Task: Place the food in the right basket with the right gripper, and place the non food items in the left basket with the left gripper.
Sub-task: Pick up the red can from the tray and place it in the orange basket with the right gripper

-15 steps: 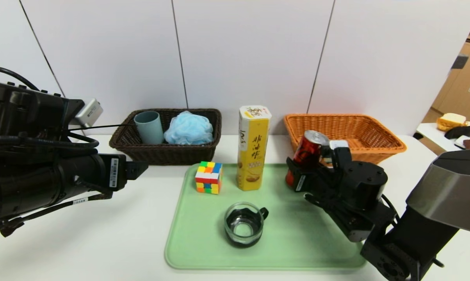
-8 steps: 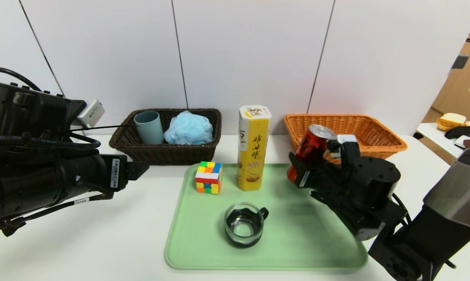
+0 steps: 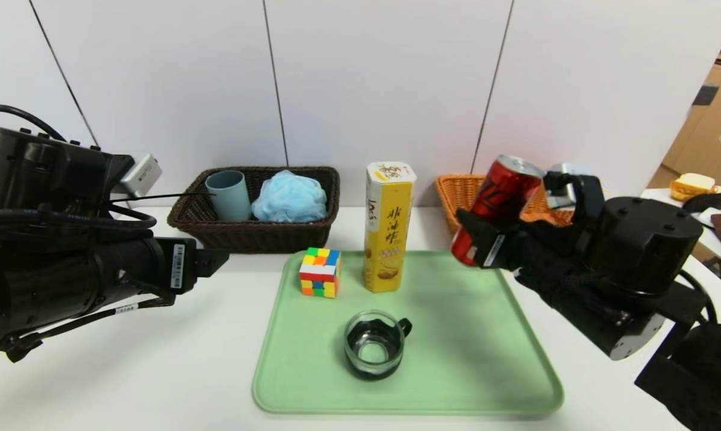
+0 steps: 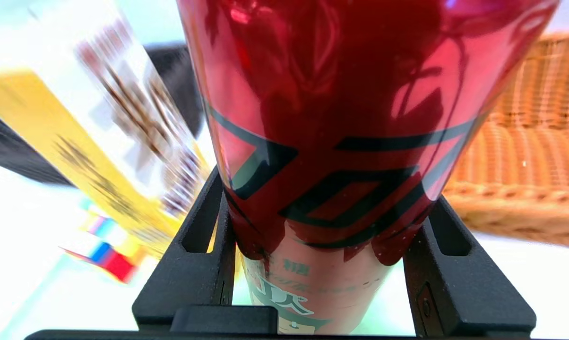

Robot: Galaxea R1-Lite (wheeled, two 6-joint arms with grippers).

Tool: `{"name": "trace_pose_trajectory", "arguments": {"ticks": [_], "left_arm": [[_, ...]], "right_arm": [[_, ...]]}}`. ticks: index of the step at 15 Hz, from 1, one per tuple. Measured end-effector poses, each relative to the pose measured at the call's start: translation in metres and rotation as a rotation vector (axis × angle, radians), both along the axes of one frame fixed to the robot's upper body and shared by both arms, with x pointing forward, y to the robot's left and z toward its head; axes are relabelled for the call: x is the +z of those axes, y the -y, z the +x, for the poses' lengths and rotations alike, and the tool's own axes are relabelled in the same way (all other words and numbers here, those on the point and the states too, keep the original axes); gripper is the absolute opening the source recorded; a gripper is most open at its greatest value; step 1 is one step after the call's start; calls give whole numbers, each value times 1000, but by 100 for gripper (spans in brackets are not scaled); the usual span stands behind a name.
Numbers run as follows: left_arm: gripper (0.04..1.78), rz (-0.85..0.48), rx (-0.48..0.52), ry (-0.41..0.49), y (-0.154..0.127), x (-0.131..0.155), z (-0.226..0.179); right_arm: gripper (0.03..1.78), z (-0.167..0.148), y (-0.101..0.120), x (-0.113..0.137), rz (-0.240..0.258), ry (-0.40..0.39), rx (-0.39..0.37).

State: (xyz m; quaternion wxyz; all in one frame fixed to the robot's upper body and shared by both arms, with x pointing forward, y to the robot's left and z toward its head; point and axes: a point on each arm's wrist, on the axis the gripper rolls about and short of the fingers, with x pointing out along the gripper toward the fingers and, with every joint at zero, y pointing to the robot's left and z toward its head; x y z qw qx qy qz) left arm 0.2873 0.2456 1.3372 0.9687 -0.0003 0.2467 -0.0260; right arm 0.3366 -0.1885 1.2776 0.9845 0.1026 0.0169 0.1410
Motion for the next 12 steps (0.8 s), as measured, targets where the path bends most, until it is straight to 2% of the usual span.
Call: {"name": "trace_pose_trajectory", "arguments": {"ticks": [3, 6, 9, 12], "left_arm": [[169, 0, 0, -1, 0, 0, 0], [169, -1, 1, 0, 0, 0, -1], [169, -3, 1, 2, -1, 0, -1], [169, -4, -2, 2, -1, 0, -3]], "right_arm": [[95, 0, 13, 44, 64, -22, 9], [95, 14, 52, 84, 71, -18, -54], [95, 26, 97, 100, 24, -30, -106], [95, 43, 136, 95, -37, -44, -159]]}}
